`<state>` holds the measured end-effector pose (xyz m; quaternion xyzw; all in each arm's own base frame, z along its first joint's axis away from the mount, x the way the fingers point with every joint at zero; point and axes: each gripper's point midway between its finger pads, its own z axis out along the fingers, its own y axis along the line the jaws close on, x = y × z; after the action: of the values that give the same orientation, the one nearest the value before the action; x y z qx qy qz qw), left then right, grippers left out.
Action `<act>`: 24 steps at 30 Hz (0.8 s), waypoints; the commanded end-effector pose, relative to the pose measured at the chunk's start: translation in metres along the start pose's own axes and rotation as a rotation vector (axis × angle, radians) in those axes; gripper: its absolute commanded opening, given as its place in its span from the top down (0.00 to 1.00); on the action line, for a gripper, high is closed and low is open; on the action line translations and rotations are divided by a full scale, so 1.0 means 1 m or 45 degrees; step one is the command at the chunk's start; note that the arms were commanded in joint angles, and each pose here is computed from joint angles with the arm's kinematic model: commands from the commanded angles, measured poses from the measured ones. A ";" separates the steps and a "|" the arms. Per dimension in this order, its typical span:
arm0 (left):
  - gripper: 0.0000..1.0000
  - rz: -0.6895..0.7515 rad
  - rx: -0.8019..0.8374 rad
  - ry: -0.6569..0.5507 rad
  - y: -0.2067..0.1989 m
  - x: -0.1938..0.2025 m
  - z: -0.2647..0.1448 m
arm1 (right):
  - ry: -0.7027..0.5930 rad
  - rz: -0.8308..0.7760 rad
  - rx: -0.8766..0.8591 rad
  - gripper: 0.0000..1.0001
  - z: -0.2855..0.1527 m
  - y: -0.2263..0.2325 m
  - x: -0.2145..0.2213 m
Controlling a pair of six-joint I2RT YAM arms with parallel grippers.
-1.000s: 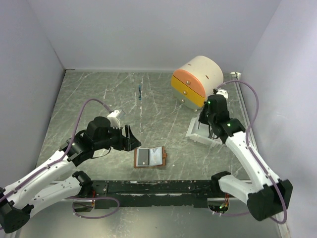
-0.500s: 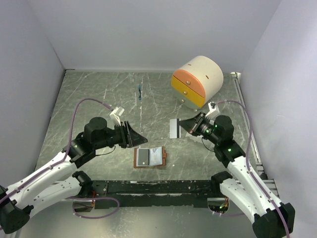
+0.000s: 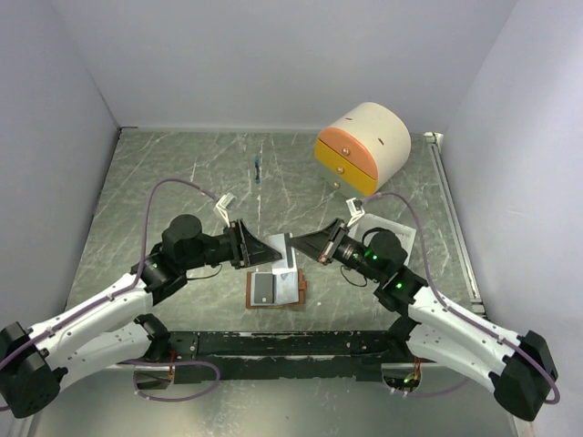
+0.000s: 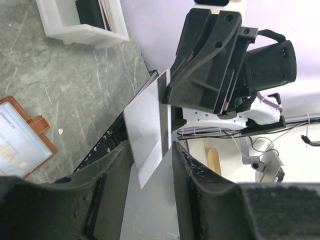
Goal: Put the credit cards into the card holder
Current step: Pick up the credit card from the storage box.
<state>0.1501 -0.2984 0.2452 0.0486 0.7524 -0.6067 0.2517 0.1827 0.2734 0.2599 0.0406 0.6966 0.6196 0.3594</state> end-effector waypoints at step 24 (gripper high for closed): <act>0.93 0.038 -0.428 -0.003 0.089 0.026 -0.026 | 0.221 -0.115 0.673 0.62 -0.008 -0.132 0.056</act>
<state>0.1537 -0.2607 0.1953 0.0128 0.8134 -0.5046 0.2890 0.1919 0.2703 0.1652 0.0638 0.8110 0.4716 0.3402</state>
